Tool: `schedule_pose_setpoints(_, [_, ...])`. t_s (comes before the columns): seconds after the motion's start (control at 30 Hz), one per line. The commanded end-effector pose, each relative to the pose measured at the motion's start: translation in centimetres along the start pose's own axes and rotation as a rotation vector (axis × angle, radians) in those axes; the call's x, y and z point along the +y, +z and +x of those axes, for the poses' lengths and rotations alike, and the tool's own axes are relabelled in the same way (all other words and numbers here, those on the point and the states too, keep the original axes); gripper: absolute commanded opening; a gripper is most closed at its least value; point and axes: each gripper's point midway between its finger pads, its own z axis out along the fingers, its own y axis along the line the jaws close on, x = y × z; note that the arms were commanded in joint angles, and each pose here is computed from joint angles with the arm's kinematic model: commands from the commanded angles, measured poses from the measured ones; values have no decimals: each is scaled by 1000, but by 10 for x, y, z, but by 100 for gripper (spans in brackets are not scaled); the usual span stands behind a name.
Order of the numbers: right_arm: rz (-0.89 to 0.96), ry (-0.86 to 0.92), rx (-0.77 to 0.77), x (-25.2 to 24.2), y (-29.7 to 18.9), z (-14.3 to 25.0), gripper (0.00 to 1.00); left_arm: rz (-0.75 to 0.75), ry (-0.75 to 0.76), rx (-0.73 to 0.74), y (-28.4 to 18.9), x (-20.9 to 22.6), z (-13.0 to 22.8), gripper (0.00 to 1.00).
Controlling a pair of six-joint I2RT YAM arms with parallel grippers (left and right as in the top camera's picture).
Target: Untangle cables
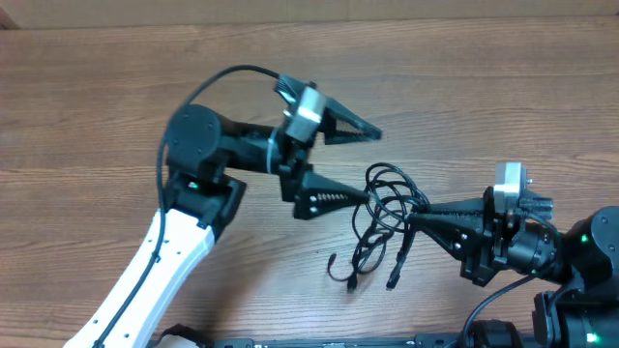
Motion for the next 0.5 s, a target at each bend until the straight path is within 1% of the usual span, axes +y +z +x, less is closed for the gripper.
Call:
schedule_pose_setpoints(0.0, [15,-11,-15,4,-2,-9,4,50,-32,57,-10,-8,3,100])
schedule_pose_setpoints(0.13, [-88,-92,8,21,-3,-4,4,129,-27,128,-13,-22,15,100])
schedule_pose_setpoints(0.27, [-212,-177,26,42,-6,2,4,134,-25,132,-14,-23,15,100])
schedule_pose_setpoints(0.37, [-254,-191,31,48,-7,3,4,135,-26,132,-13,-23,15,100])
schedule_pose_setpoints(0.47, [-254,-196,30,49,-7,3,4,156,-28,139,-8,-27,17,100])
